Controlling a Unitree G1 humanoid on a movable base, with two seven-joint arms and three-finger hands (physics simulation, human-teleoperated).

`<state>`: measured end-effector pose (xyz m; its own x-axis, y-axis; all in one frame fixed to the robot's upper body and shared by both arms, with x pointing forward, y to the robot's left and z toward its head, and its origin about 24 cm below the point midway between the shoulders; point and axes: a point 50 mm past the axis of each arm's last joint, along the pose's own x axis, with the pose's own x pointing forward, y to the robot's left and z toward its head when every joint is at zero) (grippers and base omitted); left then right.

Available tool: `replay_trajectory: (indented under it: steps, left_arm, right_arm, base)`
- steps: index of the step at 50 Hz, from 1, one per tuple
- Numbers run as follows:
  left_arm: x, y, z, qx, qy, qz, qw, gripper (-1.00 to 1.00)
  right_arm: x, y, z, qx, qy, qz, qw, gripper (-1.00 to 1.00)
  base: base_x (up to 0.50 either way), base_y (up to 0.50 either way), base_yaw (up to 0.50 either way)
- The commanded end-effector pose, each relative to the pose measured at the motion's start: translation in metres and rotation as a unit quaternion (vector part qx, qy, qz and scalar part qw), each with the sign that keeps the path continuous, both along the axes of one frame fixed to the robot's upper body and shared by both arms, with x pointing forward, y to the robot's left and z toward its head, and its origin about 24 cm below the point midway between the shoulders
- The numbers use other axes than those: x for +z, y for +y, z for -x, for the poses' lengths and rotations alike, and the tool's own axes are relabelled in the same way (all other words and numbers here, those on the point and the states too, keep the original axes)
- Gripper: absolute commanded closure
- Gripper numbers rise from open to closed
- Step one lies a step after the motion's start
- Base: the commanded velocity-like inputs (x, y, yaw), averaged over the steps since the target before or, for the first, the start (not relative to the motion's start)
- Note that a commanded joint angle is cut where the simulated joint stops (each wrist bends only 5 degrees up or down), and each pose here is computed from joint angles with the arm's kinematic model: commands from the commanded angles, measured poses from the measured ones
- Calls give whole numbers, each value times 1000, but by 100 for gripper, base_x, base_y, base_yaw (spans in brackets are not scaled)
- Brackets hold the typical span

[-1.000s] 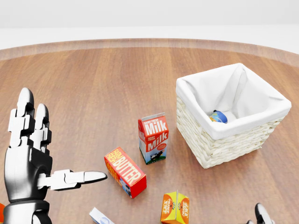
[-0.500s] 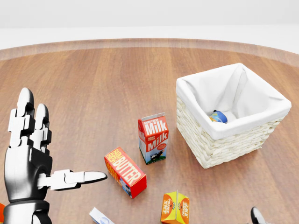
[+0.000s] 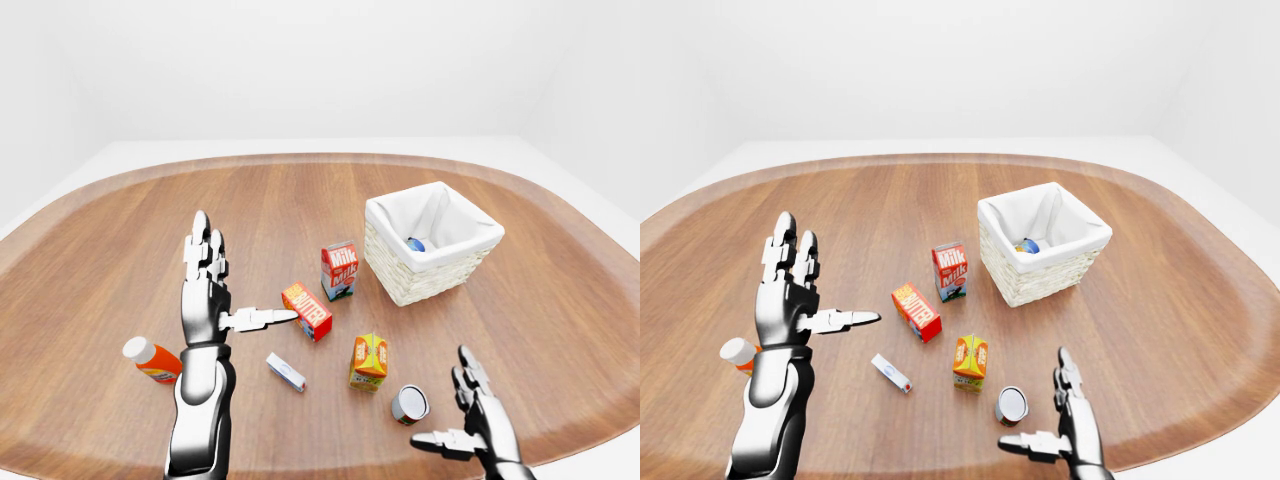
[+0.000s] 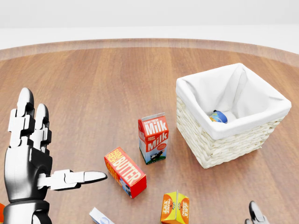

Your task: Pick up the alphabet soup and the tomato sauce, and put them in the basket.

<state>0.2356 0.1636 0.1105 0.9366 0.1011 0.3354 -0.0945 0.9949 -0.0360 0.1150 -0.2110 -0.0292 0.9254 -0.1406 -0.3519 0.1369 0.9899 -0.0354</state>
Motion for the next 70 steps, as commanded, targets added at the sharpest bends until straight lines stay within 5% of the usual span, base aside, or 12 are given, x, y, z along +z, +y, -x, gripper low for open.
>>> replay_trajectory:
  steps: [1, 44, 70]
  left_arm:
    - [-4, 1, 0, -4, 9, -4, 1000, -100]
    - [-4, 1, 0, -4, 9, -4, 1000, -100]
    - [-4, 1, 0, -4, 9, -4, 1000, -100]
  right_arm:
    - [-5, 2, -5, 7, 14, 24, 1000, -100]
    - [-37, 8, -12, 19, 85, 75, 993, -100]
    - [-34, 14, -28, 34, 71, 99, 992, -100]
  base:
    - [0, 0, 0]
    - [0, 0, 0]
    - [0, 0, 0]
